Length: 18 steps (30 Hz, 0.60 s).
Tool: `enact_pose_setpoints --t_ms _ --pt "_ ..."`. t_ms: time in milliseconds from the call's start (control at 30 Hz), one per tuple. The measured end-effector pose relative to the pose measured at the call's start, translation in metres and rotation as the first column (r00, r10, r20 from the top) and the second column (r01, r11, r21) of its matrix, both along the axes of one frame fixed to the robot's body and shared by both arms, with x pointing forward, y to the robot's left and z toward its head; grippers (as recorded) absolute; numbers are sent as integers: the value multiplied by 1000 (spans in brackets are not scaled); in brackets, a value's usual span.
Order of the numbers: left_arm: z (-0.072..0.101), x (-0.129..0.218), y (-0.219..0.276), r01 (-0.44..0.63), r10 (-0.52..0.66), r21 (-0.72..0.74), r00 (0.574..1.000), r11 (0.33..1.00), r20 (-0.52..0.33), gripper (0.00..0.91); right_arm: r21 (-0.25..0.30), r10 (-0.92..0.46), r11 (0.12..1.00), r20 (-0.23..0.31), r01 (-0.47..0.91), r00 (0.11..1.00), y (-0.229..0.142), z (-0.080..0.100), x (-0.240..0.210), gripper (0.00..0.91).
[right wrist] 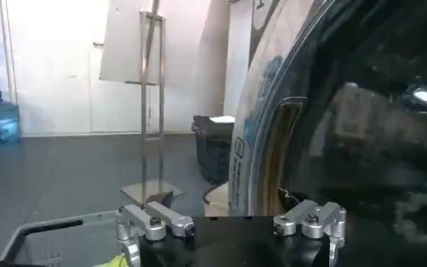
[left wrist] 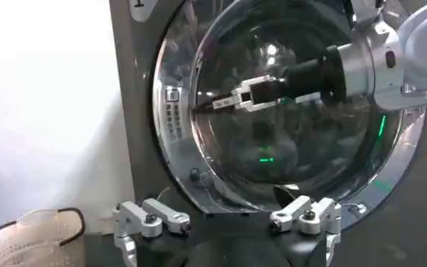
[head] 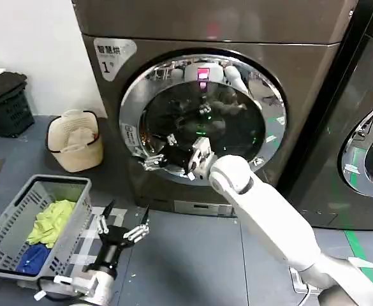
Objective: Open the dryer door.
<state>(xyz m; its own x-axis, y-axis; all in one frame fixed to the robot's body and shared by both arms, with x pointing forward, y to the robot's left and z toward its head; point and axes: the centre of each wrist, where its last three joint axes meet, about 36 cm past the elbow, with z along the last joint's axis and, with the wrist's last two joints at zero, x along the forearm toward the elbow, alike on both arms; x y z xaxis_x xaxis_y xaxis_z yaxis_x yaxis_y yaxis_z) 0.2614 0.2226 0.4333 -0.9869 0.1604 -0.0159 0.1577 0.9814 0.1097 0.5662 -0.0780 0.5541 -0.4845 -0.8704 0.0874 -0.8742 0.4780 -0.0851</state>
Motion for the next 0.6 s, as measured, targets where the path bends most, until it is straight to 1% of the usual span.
enact_pose_setpoints --t_ms 600 --pt "3 -1 -1 2 -2 -3 1000 1000 6 907 -3 11 1000 -2 -11 1000 15 -1 6 907"
